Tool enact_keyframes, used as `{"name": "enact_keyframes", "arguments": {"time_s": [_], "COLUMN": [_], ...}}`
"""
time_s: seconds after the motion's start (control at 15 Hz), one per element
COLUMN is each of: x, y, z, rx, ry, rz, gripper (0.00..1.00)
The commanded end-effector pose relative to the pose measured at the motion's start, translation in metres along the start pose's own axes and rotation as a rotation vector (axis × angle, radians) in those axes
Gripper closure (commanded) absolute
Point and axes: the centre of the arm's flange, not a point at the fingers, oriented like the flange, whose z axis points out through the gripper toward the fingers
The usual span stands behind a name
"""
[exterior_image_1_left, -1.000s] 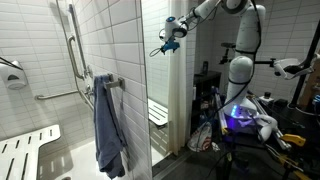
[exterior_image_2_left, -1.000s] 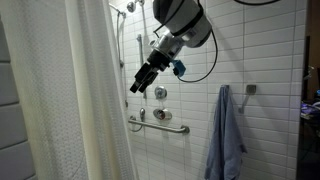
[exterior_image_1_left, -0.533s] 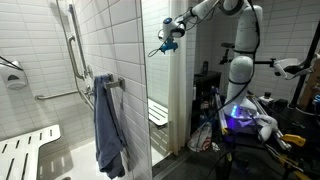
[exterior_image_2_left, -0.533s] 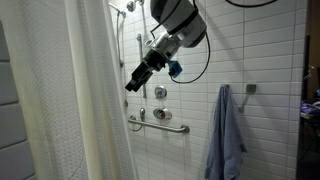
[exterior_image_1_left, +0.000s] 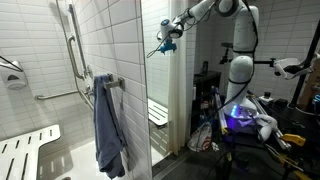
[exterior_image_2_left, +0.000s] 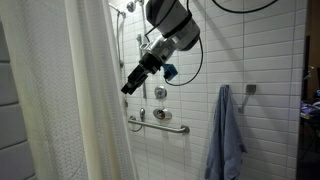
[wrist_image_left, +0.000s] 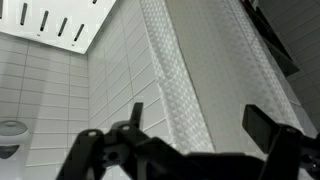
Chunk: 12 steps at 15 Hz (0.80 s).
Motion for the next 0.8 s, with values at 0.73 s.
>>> {"name": "enact_keyframes", "arguments": {"time_s": [0.73], "x": [0.016], "y": [0.030], "z": [0.026], "rx": [0.055], "ry": [0.001], "rz": [-0.047], "gripper": [0.00]}}
